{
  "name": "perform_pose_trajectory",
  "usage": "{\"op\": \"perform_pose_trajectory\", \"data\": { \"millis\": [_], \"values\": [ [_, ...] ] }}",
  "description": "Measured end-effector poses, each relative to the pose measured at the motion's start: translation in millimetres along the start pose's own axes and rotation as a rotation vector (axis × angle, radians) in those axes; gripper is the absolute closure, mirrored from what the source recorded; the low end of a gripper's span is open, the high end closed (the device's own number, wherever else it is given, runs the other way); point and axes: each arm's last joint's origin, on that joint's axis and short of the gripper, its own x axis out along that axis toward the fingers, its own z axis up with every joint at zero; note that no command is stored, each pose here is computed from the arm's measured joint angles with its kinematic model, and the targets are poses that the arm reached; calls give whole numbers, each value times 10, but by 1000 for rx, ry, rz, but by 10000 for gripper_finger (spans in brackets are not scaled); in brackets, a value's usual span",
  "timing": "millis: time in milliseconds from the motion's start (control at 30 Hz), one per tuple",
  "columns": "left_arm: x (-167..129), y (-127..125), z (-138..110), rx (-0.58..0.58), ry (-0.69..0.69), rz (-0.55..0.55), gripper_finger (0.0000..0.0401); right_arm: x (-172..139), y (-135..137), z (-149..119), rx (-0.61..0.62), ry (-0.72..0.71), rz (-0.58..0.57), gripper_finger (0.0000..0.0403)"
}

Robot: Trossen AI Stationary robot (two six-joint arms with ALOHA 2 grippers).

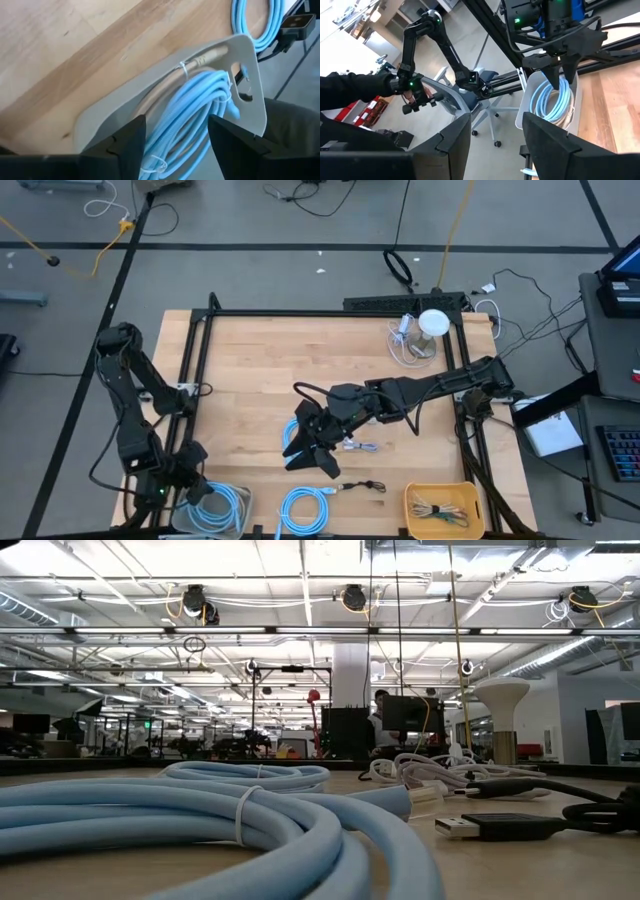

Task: Pick & Place USB Port
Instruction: Put the top left HDMI cable into the gray bin, then put the top light blue HDMI cable into the gray bin

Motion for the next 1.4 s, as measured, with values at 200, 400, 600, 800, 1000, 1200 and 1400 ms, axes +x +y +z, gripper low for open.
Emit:
{"op": "perform_pose_trajectory", "data": {
  "millis": [200,400,600,800,1000,1200,1400],
  "values": [
    [6,-4,7,10,29,20,194,0,0,0,7,1,0,232],
    [-10,19,-36,1,61,31,179,0,-1,-1,8,1,0,232],
    [-16,8,-56,-18,71,15,156,0,0,-1,8,2,0,232],
    [-20,2,-48,-20,46,-2,141,1,-2,-2,8,2,0,232],
    [-15,46,-4,10,32,62,131,-1,-8,2,15,1,-2,232],
    [-5,78,68,90,42,143,130,-8,-25,16,28,-2,-6,232],
    [-97,31,276,128,-83,89,130,-9,-29,19,44,-4,-7,232]
  ]
}}
